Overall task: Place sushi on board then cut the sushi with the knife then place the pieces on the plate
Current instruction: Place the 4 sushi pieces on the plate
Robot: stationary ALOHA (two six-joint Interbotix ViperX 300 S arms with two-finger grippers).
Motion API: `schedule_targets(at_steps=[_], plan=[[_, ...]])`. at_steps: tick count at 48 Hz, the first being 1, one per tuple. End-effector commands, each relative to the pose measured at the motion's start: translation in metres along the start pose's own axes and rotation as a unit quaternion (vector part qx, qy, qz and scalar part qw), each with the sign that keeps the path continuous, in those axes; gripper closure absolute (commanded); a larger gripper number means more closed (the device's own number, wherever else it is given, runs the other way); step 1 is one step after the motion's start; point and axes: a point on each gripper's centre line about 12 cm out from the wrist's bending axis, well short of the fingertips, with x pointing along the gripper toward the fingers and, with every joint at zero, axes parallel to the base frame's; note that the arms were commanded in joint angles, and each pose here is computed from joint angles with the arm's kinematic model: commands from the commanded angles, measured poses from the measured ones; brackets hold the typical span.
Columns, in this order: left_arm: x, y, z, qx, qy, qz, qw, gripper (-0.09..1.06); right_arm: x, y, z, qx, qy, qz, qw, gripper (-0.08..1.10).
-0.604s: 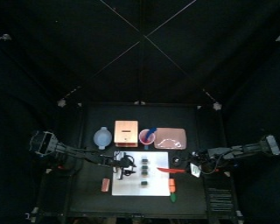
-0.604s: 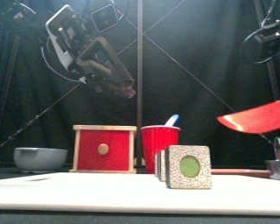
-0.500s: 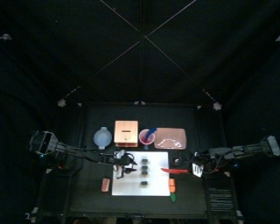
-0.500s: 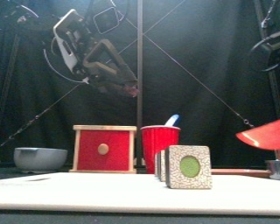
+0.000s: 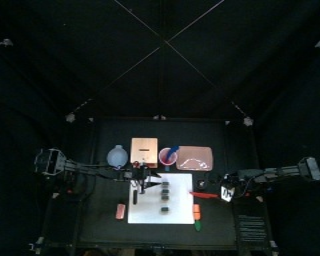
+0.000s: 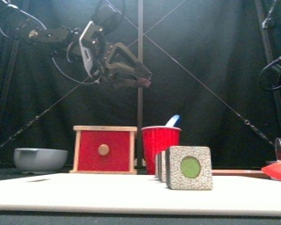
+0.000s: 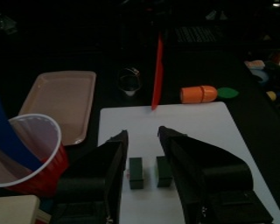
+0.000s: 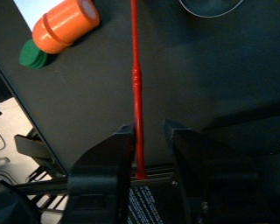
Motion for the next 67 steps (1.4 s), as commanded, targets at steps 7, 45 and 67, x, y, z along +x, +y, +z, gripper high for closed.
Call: schedule_targets(at_steps=[7, 45, 67], plan=[[-0.002, 0.006, 0.003, 0.000, -0.018, 0.007, 0.9998, 0.23, -0.023, 0.004, 0.014, -0.018, -0.022, -0.018, 0.999, 0.21], [-0.030, 0.029, -0.039, -0.016, 0.038, 0.042, 0.9983, 0.23, 0.022, 0.042, 0.191, -0.172, -0.323, -0.029, 0.930, 0.21], [-0.037, 0.027, -0.050, -0.002, 0.053, 0.034, 0.9980, 0.23, 0.072, 0.056, 0.241, -0.175, -0.280, -0.043, 0.943, 0.22]])
